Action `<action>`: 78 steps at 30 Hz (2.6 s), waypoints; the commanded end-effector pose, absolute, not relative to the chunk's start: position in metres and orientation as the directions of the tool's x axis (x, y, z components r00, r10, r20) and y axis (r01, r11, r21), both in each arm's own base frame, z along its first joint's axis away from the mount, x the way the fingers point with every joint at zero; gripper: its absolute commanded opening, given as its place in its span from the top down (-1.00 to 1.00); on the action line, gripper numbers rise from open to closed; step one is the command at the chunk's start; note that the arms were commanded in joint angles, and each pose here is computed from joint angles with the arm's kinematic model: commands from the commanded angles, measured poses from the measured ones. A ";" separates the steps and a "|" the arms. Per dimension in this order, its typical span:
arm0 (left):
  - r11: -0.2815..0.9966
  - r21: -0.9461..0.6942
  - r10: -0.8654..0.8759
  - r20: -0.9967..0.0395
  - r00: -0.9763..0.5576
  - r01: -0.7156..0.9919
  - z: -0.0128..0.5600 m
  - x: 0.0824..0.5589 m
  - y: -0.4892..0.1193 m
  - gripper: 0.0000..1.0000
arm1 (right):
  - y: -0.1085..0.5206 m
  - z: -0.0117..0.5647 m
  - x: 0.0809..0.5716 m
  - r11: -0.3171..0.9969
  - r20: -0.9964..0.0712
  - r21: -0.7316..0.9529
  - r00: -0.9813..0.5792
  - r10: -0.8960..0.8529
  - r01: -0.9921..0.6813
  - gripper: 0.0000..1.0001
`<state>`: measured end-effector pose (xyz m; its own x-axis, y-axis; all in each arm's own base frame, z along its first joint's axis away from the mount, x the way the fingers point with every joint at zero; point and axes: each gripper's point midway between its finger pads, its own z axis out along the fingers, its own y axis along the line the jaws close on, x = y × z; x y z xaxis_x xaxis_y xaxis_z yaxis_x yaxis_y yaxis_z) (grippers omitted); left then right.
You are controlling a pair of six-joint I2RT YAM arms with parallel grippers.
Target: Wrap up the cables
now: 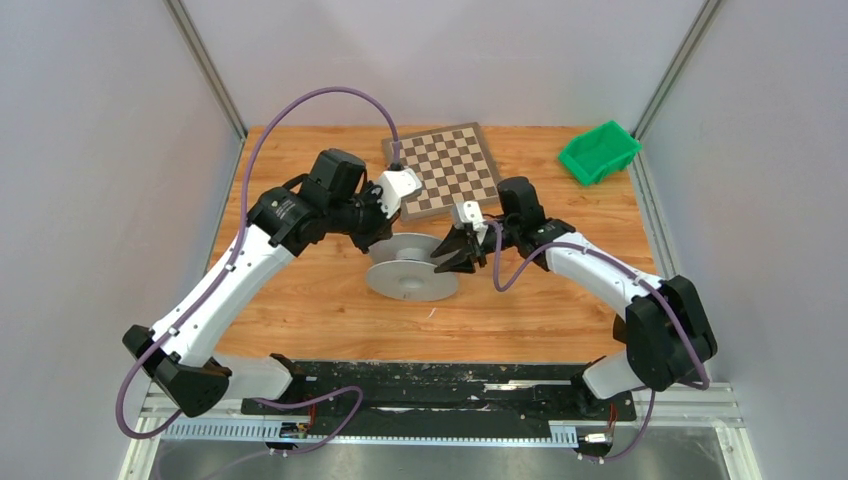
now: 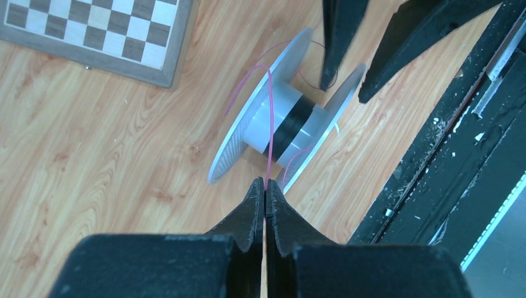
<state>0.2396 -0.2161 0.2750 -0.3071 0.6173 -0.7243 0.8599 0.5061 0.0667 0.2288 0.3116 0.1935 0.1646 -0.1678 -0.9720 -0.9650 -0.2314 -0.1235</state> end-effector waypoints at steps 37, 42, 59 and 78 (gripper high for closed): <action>0.294 0.244 0.575 -0.818 0.034 0.924 0.272 0.266 -0.259 0.15 | 0.303 0.268 0.303 0.261 -0.959 -0.254 0.207 -0.194 -0.932 1.00; 0.318 0.271 0.590 -0.806 0.034 0.909 0.271 0.273 -0.255 -0.01 | 0.287 0.265 0.289 0.263 -0.962 -0.245 0.199 -0.189 -0.933 1.00; 0.199 0.140 0.614 -0.789 -0.012 0.970 0.222 0.285 -0.257 -0.11 | 0.260 0.256 0.278 0.390 -0.962 -0.248 0.177 -0.209 -0.887 1.00; 0.115 -0.046 0.568 -0.817 -0.104 0.992 0.205 0.254 -0.269 0.09 | 0.266 0.253 0.269 0.344 -0.964 -0.255 0.212 -0.158 -0.904 1.00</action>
